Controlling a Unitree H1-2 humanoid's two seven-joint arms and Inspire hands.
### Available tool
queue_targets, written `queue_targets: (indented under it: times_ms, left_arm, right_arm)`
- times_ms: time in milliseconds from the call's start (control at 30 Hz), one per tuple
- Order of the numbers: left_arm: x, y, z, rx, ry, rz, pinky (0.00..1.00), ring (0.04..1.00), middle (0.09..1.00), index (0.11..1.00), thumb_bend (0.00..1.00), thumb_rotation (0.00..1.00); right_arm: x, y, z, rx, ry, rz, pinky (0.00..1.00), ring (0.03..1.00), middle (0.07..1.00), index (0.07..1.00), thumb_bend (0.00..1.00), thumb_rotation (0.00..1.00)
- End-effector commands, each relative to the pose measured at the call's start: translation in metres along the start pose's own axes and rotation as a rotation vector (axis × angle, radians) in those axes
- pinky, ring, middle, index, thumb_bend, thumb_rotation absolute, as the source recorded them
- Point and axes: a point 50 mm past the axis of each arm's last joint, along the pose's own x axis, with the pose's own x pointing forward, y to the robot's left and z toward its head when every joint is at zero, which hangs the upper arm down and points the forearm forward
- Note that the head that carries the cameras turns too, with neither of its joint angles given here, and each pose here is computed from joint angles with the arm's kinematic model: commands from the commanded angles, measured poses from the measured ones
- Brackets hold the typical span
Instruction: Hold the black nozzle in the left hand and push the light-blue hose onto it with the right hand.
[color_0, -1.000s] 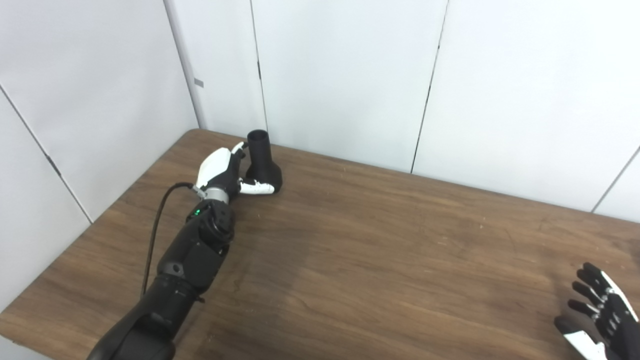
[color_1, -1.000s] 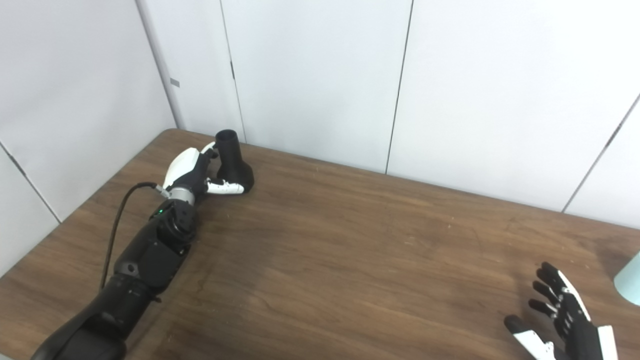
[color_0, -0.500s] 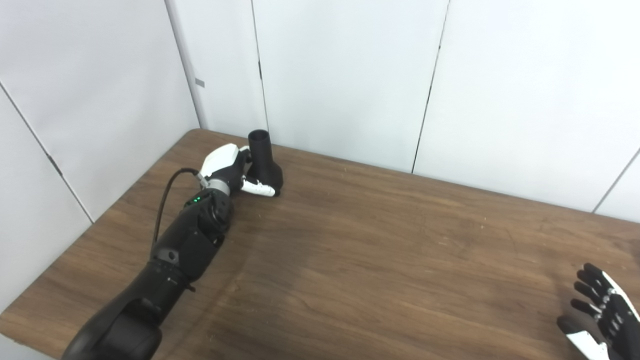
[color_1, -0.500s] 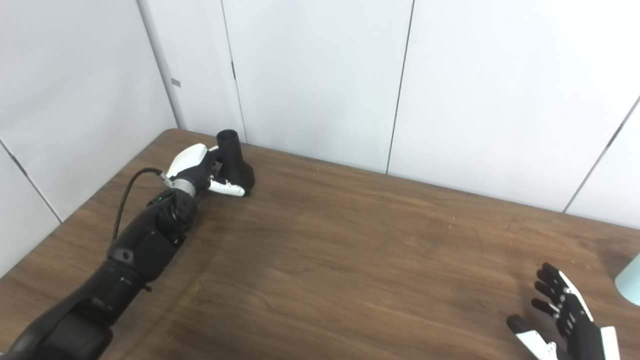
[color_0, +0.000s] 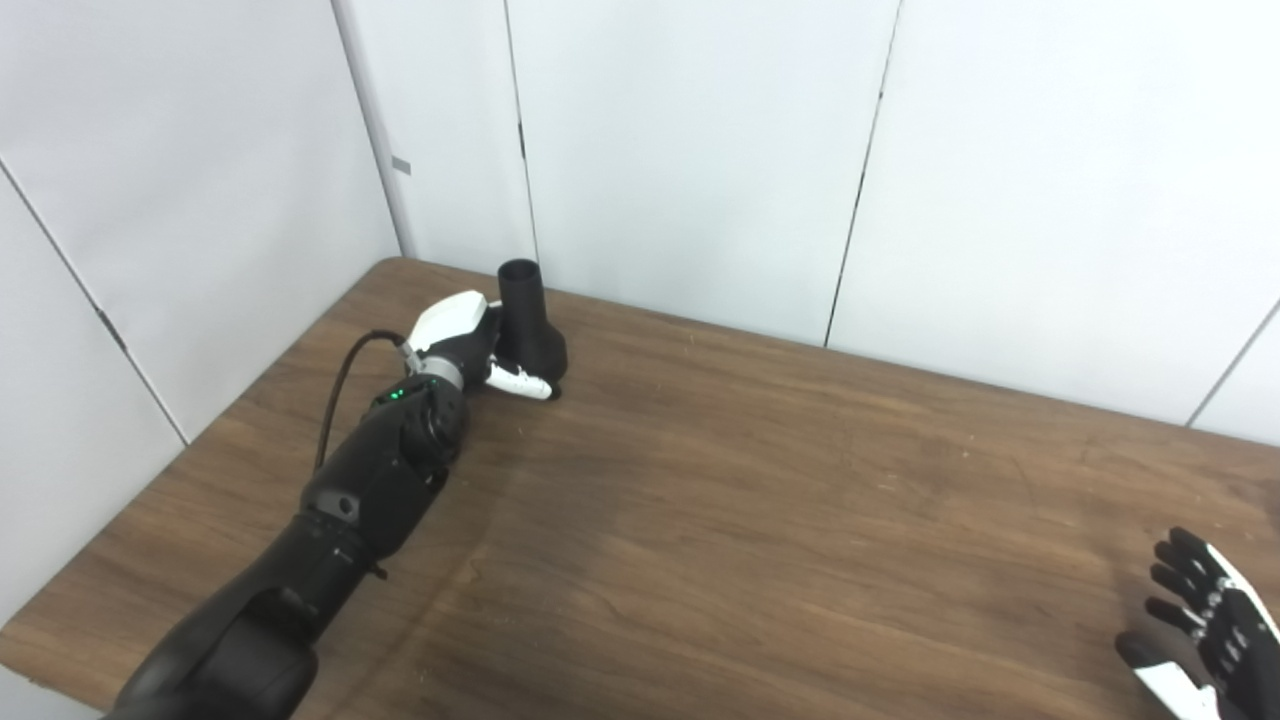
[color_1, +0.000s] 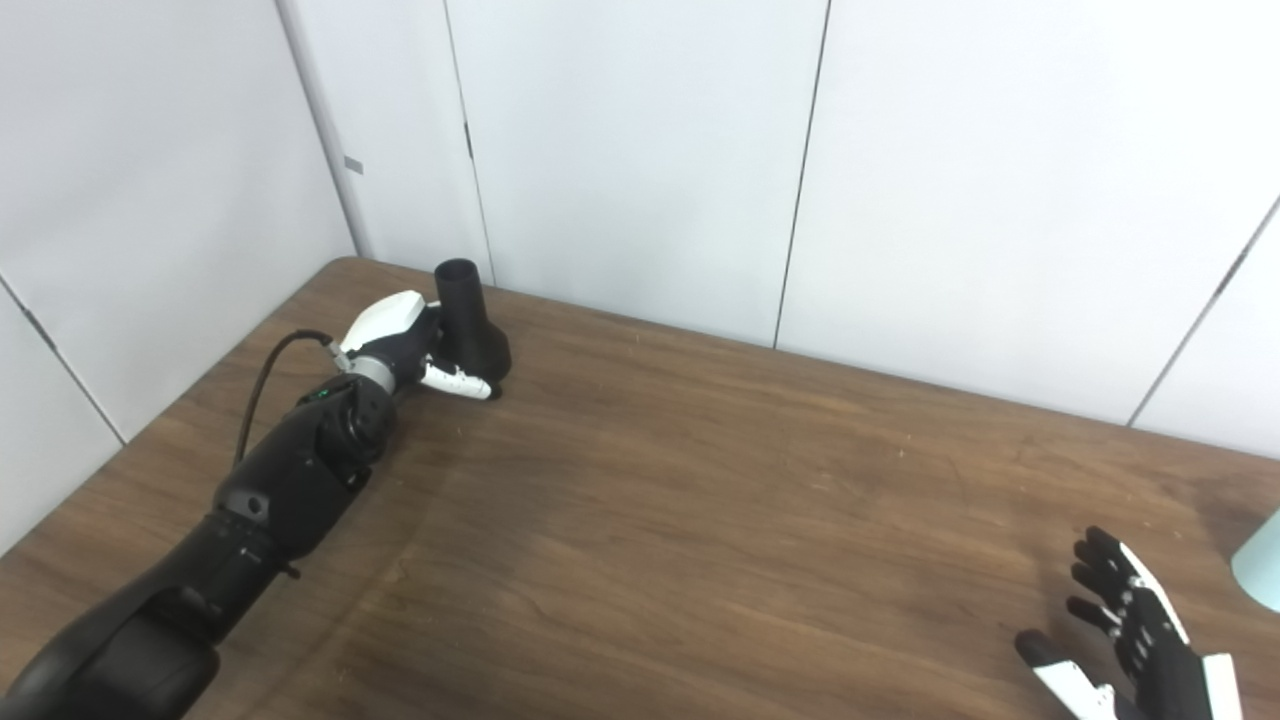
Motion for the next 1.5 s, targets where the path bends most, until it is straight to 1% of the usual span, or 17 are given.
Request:
queue_targets:
  times_ms: [0,67,133,167,233,367,433,633,800,933,1000,1167,1267,1367,1467]
  left_arm:
    - [0.007,0.025,0.006,0.035,-0.018,0.063,0.92,0.889,0.843,0.764,0.81,0.24]
    - [0.007,0.024,0.005,0.034,-0.023,0.078,0.92,0.876,0.816,0.729,0.8,0.18]
    - [0.007,0.023,0.005,0.029,-0.026,0.097,0.91,0.852,0.765,0.668,0.79,0.1]
    - [0.007,0.022,0.005,0.027,-0.028,0.107,0.91,0.836,0.731,0.565,0.63,0.08]
    - [0.006,0.021,0.005,0.025,-0.034,0.128,0.92,0.807,0.676,0.504,0.54,0.06]
    - [0.007,0.018,0.002,0.029,-0.047,0.172,0.9,0.736,0.598,0.487,0.52,0.05]
    - [0.007,0.018,0.002,0.033,-0.051,0.19,0.89,0.71,0.556,0.46,0.52,0.01]
    - [0.007,0.016,0.0,0.048,-0.053,0.235,0.87,0.679,0.535,0.455,0.52,0.0]
    - [0.006,0.015,0.001,0.054,-0.054,0.248,0.86,0.682,0.54,0.453,0.52,0.0]
    - [-0.001,0.016,0.004,0.045,-0.068,0.26,0.86,0.68,0.534,0.456,0.52,0.0]
    - [-0.007,0.016,0.008,0.042,-0.084,0.271,0.88,0.674,0.528,0.456,0.52,0.0]
    - [-0.021,0.011,0.012,0.047,-0.129,0.292,0.94,0.698,0.529,0.455,0.52,0.0]
    - [-0.027,0.008,0.012,0.048,-0.164,0.299,0.94,0.69,0.523,0.459,0.52,0.0]
    - [-0.036,0.006,0.018,0.044,-0.217,0.302,0.93,0.666,0.515,0.466,0.52,0.0]
    - [-0.052,0.001,0.028,0.018,-0.289,0.309,0.93,0.655,0.516,0.463,0.52,0.0]
  right_arm:
    - [-0.002,0.0,-0.005,-0.011,-0.006,-0.005,0.77,0.845,0.851,0.861,0.86,0.62]
    - [-0.002,0.0,-0.005,-0.012,-0.006,-0.007,0.77,0.846,0.85,0.861,0.86,0.62]
    - [-0.001,0.0,-0.004,-0.012,-0.006,-0.008,0.78,0.848,0.85,0.861,0.86,0.62]
    - [-0.001,0.0,-0.004,-0.012,-0.006,-0.009,0.78,0.849,0.85,0.861,0.86,0.62]
    - [-0.001,0.0,-0.004,-0.012,-0.007,-0.01,0.79,0.85,0.85,0.862,0.86,0.62]
    - [-0.002,0.0,-0.004,-0.013,-0.009,-0.013,0.79,0.851,0.847,0.862,0.85,0.61]
    - [-0.002,0.0,-0.004,-0.013,-0.01,-0.013,0.79,0.85,0.843,0.862,0.85,0.61]
    - [-0.003,0.0,-0.005,-0.015,-0.009,-0.014,0.78,0.845,0.835,0.858,0.85,0.61]
    - [-0.003,-0.001,-0.005,-0.017,-0.008,-0.016,0.78,0.838,0.828,0.856,0.85,0.61]
    - [-0.005,-0.001,-0.006,-0.017,-0.009,-0.018,0.77,0.83,0.822,0.856,0.85,0.61]
    - [-0.006,-0.001,-0.005,-0.015,-0.008,-0.018,0.76,0.826,0.821,0.856,0.85,0.61]
    - [-0.004,0.0,-0.007,-0.012,-0.005,-0.021,0.76,0.82,0.813,0.851,0.85,0.61]
    - [-0.002,-0.001,-0.009,-0.015,-0.004,-0.023,0.75,0.817,0.801,0.85,0.84,0.6]
    - [-0.003,0.0,-0.006,-0.009,-0.006,-0.026,0.74,0.817,0.795,0.848,0.83,0.59]
    - [-0.006,0.004,0.0,-0.002,-0.008,-0.031,0.73,0.816,0.79,0.845,0.82,0.58]
